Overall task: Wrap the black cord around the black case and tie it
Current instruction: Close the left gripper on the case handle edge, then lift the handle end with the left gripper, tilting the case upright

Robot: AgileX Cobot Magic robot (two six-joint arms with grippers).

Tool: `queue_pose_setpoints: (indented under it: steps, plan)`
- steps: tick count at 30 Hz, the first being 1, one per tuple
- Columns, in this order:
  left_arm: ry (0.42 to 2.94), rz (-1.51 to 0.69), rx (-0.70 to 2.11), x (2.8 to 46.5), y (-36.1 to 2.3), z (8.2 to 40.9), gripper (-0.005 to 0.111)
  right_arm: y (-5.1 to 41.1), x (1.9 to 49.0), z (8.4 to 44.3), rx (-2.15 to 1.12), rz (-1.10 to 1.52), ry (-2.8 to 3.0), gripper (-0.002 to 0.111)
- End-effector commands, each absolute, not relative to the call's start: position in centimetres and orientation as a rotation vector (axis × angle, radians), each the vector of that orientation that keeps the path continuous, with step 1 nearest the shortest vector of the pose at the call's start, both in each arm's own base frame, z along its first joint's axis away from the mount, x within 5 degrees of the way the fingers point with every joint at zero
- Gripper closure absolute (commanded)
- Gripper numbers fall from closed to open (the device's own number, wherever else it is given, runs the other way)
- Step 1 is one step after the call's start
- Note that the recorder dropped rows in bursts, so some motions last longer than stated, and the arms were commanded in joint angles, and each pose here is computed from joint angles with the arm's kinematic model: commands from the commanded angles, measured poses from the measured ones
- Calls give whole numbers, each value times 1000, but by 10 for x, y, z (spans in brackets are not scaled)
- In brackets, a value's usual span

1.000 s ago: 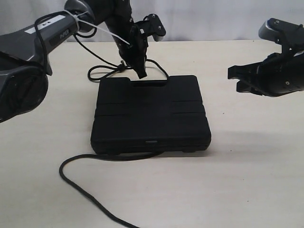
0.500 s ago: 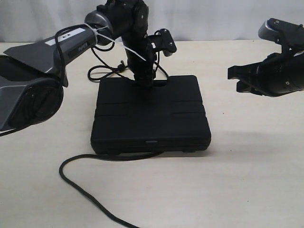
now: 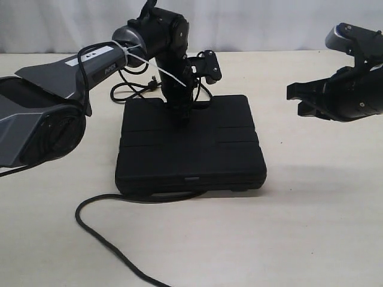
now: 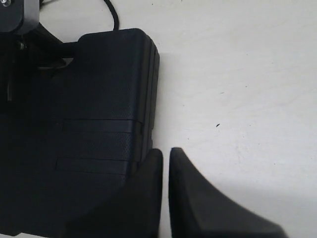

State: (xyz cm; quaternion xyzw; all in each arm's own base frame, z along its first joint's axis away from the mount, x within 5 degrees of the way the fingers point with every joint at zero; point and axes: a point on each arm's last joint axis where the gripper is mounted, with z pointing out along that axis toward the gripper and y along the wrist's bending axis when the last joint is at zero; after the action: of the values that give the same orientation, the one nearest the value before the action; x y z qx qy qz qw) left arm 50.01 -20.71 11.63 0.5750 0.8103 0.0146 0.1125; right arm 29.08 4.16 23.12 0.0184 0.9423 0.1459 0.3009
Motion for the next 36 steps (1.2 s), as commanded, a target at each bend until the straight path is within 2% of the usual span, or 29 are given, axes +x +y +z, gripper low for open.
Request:
queue_pose_setpoints:
  steps: [1,9,24,27,33,36]
  plan:
    - [2398,115,1702,500,-205,112,107,41,293,232,43,377,2487,104]
    - [2415,160,1477,500,-202,170,107,41,293,232,43,377,2487,104]
    - [2490,52,883,482,-195,267,107,44,287,237,63,442,2510,104]
    - [2521,46,862,475,-192,270,107,49,282,246,3,439,2483,104]
    - [2651,47,834,458,-184,253,107,80,262,272,-291,423,2366,104]
    - [2698,27,726,453,-182,253,107,91,248,284,-408,380,2294,104]
